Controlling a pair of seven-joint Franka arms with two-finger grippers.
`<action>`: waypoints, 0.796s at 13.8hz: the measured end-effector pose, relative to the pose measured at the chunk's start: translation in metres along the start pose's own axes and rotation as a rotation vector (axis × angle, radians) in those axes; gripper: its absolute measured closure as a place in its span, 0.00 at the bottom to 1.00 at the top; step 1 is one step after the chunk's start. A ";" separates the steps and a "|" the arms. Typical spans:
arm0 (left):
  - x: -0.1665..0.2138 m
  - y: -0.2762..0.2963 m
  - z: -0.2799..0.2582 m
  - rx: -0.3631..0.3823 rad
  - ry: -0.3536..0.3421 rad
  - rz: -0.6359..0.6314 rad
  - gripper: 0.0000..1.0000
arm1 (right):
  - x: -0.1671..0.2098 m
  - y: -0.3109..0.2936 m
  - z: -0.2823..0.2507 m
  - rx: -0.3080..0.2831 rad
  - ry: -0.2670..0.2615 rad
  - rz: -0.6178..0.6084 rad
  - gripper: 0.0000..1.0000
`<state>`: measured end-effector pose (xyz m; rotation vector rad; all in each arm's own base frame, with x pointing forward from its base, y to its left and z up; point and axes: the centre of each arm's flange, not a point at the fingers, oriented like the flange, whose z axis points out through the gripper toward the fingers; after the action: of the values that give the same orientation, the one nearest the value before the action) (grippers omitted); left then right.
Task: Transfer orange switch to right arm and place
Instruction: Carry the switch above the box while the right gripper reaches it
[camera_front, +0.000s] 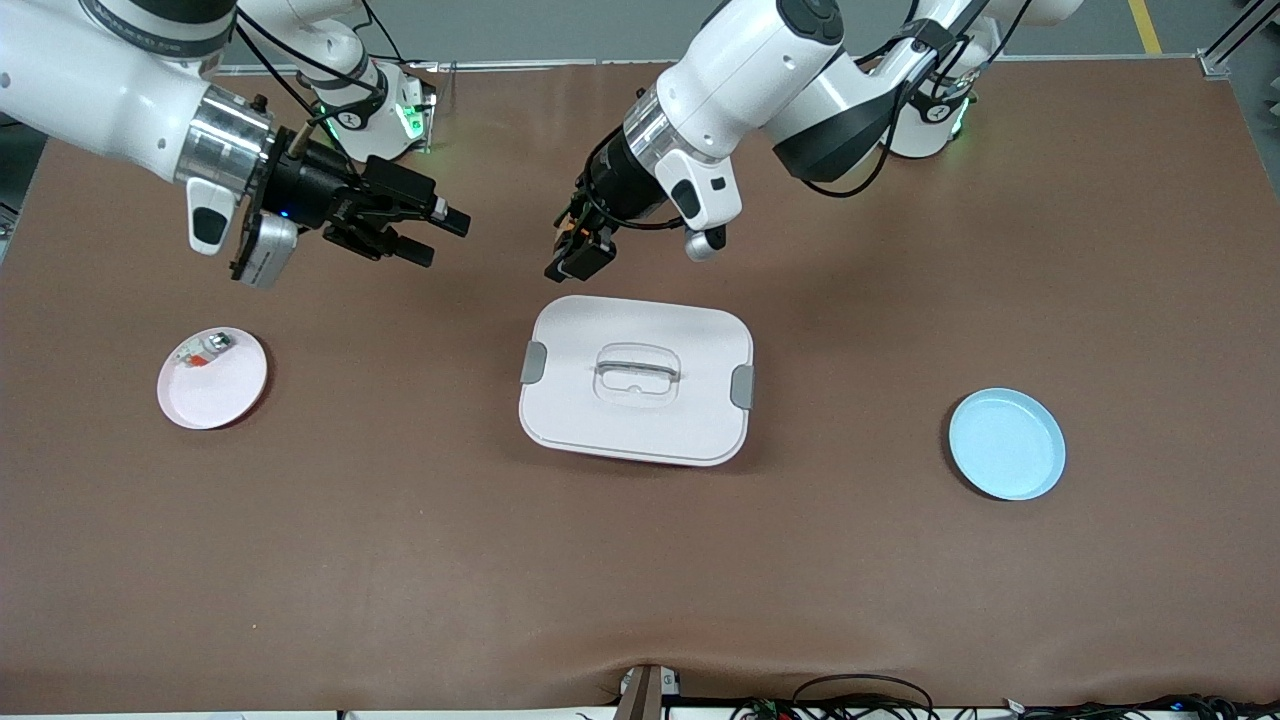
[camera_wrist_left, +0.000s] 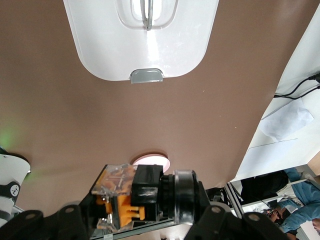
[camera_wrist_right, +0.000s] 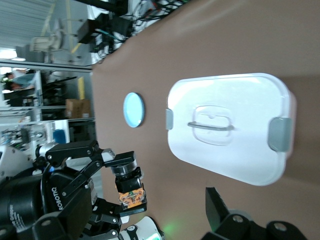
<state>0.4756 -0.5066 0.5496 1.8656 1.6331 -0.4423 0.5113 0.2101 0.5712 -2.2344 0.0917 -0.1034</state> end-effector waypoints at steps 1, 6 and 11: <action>0.001 0.001 0.000 -0.001 0.000 -0.001 0.28 | -0.002 0.007 0.007 0.004 0.004 -0.027 0.00; 0.001 0.001 -0.001 -0.002 0.001 -0.002 0.28 | -0.023 0.000 0.047 -0.005 0.012 -0.099 0.00; 0.001 0.002 0.000 -0.002 0.001 -0.003 0.28 | -0.033 -0.009 0.063 0.048 0.016 -0.097 0.00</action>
<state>0.4773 -0.5053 0.5494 1.8625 1.6366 -0.4405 0.4859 0.2678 0.5384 -2.1898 -0.0105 -0.1738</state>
